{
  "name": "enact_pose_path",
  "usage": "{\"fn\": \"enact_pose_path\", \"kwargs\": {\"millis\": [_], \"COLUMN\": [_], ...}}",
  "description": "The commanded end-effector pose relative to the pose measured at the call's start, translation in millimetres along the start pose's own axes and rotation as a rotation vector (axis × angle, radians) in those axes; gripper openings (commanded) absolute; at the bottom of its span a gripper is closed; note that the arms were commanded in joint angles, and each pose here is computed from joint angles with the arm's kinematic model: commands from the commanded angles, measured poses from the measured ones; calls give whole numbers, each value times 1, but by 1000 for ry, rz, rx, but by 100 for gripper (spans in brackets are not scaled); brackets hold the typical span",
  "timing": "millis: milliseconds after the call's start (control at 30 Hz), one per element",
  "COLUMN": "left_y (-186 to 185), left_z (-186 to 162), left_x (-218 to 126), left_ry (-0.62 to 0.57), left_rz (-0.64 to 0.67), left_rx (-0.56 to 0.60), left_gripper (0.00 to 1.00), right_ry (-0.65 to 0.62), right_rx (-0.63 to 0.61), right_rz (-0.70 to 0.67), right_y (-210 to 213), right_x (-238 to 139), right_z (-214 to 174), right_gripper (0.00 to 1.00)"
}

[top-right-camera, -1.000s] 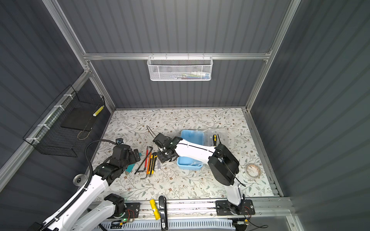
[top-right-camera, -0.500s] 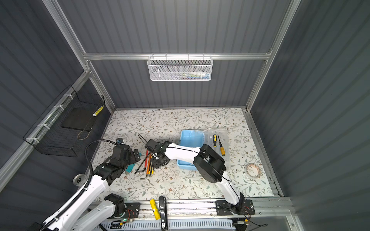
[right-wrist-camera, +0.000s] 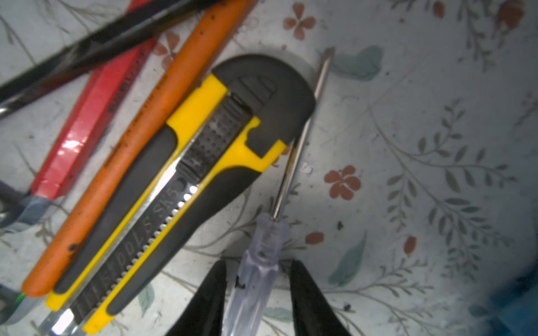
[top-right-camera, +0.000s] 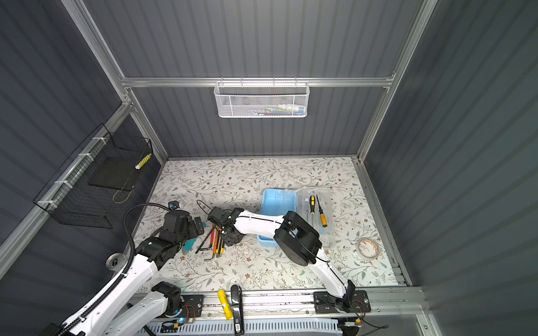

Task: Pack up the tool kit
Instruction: 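Move the right gripper to the clear-handled flathead screwdriver and grasp it, then lift the clear flathead screwdriver and carry it over the blue box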

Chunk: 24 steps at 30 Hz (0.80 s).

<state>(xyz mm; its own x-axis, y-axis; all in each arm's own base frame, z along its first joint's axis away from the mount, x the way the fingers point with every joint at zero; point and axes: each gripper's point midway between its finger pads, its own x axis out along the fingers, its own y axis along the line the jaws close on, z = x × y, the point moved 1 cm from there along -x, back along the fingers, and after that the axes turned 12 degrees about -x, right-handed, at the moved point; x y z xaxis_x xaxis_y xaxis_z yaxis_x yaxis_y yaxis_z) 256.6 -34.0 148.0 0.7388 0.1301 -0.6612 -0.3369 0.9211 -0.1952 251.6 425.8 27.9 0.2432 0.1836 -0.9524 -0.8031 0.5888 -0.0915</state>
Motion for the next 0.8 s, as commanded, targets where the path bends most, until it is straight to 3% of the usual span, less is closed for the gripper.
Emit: {"fn": "enact_pose_path", "kwargs": {"millis": [0, 367, 767], "left_y": [4, 4, 4], "left_z": [-2, -2, -1], "left_x": [1, 1, 0], "left_ry": [-1, -1, -1], "left_rz": [11, 11, 11], "left_rx": [4, 4, 4], "left_gripper": [100, 99, 99], "right_ry": [52, 6, -129], "right_rx": [15, 134, 179], "right_rz": [-49, -2, -71], "right_y": [-9, -30, -80], "right_x": [3, -12, -81], "right_z": [-11, -11, 3], "right_gripper": [32, 12, 7]}}
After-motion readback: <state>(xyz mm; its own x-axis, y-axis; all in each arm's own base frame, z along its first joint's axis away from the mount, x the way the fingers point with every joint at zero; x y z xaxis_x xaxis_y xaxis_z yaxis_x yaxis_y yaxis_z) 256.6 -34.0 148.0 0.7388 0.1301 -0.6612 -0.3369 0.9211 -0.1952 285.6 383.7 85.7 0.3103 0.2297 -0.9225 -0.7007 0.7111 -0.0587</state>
